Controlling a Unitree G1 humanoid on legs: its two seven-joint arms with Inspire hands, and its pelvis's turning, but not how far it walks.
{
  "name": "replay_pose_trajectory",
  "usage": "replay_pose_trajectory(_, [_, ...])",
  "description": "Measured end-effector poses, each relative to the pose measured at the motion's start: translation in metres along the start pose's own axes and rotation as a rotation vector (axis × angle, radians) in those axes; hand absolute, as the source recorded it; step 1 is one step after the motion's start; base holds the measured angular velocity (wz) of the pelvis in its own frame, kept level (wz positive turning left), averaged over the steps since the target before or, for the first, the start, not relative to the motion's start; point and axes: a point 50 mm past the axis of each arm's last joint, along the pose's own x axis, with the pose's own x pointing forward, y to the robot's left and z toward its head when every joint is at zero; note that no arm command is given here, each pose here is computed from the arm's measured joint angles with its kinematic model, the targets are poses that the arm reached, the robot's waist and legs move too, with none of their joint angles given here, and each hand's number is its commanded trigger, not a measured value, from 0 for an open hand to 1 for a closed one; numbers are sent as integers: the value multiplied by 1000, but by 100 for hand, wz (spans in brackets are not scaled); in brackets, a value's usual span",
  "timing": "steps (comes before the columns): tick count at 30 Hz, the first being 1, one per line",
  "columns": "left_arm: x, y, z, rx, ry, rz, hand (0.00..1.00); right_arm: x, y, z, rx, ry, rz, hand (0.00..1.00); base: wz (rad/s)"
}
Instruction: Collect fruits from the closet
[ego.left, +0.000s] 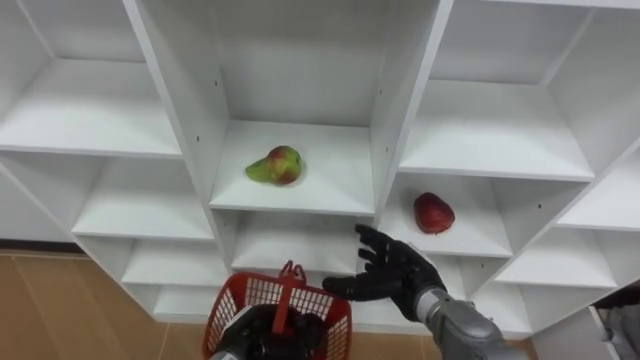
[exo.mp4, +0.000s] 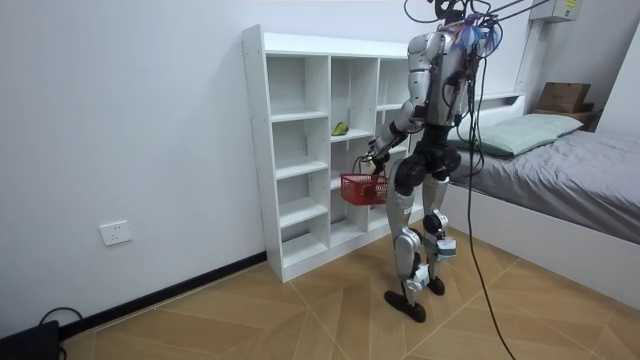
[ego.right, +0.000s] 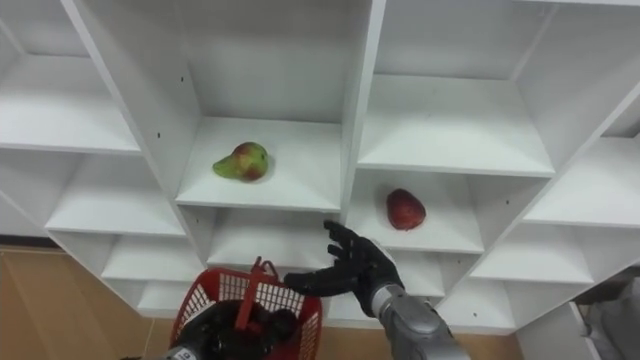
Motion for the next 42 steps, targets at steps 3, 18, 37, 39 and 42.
replay_pose_trajectory(3, [0,2,-2,-6,5,6,100,-1,1,9,-50,-37,19,0,0])
replay_pose_trajectory(18, [-1,10,-21,-110,73,83,100,-19,10,18,-248,-43,72,0,-5])
replay_pose_trajectory(37, [-13,42,-42,-209,124,248,100,-37,39,87,-538,-283,306,0,-2])
replay_pose_trajectory(39, [-13,42,-43,-207,124,249,100,-37,40,83,-565,-252,332,0,0])
replay_pose_trajectory(42, [-13,41,-43,-169,134,247,100,-37,43,79,-579,-225,376,0,0])
